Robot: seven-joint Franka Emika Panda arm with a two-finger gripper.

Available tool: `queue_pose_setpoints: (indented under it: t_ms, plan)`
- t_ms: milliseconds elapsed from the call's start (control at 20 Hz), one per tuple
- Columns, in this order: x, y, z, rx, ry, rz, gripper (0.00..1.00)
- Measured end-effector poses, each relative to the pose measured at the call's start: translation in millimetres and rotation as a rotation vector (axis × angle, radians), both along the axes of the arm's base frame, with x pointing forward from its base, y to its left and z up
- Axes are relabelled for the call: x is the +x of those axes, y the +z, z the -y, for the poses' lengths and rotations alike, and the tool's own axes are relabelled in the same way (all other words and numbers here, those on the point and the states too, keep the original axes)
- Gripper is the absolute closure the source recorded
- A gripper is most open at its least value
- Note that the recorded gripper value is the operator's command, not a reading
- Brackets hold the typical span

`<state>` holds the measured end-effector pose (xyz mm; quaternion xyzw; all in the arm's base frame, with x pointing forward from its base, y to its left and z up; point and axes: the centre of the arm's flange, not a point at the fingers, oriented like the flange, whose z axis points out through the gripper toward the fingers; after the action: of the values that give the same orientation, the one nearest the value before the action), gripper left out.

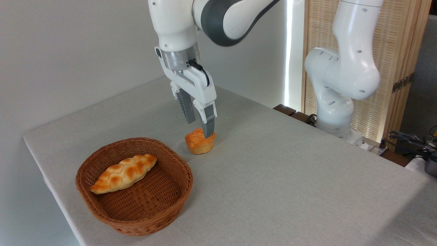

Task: Put bread into the basket
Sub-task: 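Move the open gripper over the small orange bun and lower it, then close the gripper around the small orange bun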

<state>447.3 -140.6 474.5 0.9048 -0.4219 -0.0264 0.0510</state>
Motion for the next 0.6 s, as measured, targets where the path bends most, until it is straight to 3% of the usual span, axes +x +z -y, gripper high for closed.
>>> queue_pose_setpoints:
  t_ms: [300, 600]
  plan:
    - [-6.9, -29.2, 24.8, 0.002, -0.044, 0.008, 0.00]
    - [-8.2, -45.0, 27.8, 0.004, -0.048, 0.007, 0.00]
